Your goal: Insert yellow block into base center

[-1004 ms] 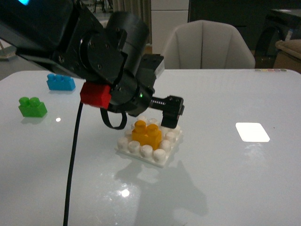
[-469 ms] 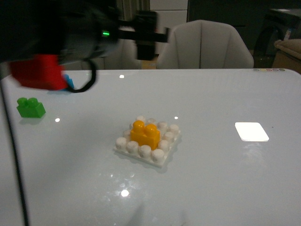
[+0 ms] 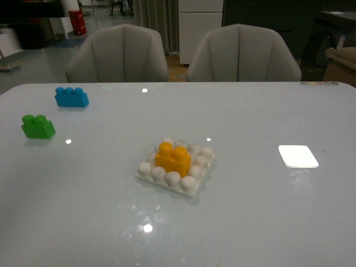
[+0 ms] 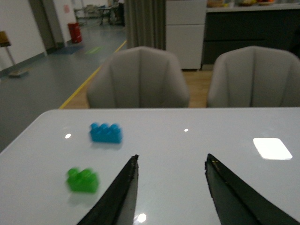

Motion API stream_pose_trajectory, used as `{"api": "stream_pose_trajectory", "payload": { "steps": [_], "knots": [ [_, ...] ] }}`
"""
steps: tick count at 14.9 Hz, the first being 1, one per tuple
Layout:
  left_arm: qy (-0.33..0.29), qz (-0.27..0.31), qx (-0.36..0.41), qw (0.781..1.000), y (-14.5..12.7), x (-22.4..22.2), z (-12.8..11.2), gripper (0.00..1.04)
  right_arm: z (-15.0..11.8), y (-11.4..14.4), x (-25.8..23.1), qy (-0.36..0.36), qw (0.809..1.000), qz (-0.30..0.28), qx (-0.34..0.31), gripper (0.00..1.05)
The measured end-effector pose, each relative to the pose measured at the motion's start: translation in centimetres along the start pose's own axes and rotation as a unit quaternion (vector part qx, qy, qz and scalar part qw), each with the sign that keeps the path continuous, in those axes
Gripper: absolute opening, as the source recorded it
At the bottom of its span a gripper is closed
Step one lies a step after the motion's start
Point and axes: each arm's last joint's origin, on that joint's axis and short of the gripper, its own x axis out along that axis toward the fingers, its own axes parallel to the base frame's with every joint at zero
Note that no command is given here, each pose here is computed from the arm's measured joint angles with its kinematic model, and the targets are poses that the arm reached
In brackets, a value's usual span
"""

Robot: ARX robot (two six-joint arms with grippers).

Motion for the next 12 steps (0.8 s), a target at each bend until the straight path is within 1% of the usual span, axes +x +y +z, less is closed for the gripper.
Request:
{"api": "stream_pose_trajectory", "payload": {
  "steps": [3,5,6,7,8,9,12],
  "knots": [
    [0.032,-0.001,0.006,0.999,2.0,-3.9,-1.1,0.31,0.0,0.0,0.0,0.000,1.000,0.000,0.000,0.98],
    [0.032,-0.013,0.005,0.999,2.5,-6.2,-1.9,0.22,0.0,0.0,0.0,0.000,1.000,0.000,0.000,0.98],
    [0.021,-0.016,0.003,1.000,2.8,-7.1,-2.0,0.17,0.0,0.0,0.0,0.000,1.000,0.000,0.000,0.98],
    [-0.029,-0.017,-0.007,0.999,4.0,-9.5,-2.0,0.02,0.0,0.0,0.0,0.000,1.000,0.000,0.000,0.98],
    [-0.018,-0.026,-0.005,0.999,5.4,-11.4,-4.2,0.02,0.0,0.0,0.0,0.000,1.000,0.000,0.000,0.98],
    [-0.011,-0.020,-0.006,1.000,5.8,-12.5,-5.5,0.02,0.0,0.0,0.0,0.000,1.000,0.000,0.000,0.98],
    [-0.016,-0.020,-0.006,1.000,5.9,-13.4,-5.9,0.02,0.0,0.0,0.0,0.000,1.000,0.000,0.000,0.98]
  ]
}}
